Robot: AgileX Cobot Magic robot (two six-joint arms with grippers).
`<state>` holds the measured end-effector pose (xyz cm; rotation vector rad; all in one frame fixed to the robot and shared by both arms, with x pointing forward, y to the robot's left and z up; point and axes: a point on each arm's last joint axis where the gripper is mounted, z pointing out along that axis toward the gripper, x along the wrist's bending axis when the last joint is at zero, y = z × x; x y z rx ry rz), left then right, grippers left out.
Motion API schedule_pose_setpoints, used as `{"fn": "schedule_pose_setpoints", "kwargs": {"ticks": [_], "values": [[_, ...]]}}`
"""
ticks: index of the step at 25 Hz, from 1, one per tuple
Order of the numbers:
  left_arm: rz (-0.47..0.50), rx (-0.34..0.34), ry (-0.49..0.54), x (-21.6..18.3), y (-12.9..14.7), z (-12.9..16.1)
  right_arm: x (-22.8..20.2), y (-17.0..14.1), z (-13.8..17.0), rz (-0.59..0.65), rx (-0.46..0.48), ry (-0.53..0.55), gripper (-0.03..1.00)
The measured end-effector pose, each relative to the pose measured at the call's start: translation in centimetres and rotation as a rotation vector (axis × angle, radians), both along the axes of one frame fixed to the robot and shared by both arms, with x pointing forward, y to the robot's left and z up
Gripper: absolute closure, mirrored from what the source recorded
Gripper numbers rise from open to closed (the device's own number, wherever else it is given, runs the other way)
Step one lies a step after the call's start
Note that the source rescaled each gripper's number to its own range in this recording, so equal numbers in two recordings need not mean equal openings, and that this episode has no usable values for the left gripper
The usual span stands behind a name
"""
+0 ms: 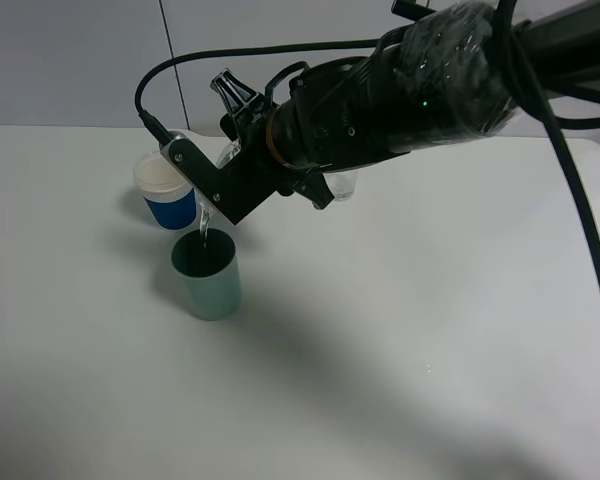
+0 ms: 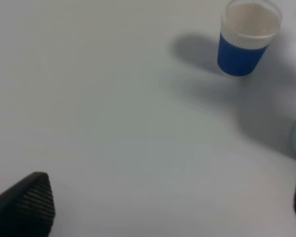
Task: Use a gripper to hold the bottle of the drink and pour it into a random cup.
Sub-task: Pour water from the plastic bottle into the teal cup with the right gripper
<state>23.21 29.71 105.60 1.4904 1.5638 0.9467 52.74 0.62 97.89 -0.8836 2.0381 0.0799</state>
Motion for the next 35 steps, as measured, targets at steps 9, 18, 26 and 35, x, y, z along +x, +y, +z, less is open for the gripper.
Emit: {"fn": "schedule_pose_setpoints", "kwargs": {"ticks": [9, 18, 26, 35], "values": [[0.0, 0.0, 0.0, 0.0, 0.0, 0.0, -0.06, 0.18, 0.04, 0.022, 0.006, -0.003, 0.97], [0.0, 0.0, 0.0, 0.0, 0.0, 0.0, -0.06, 0.19, 0.05, 0.024, 0.007, -0.004, 0.97], [0.0, 0.0, 0.0, 0.0, 0.0, 0.0, -0.06, 0.18, 0.05, 0.023, 0.006, -0.004, 0.97], [0.001, 0.001, 0.0, 0.0, 0.01, 0.0, -0.04, 0.12, 0.04, 0.017, 0.001, -0.005, 0.97]]}}
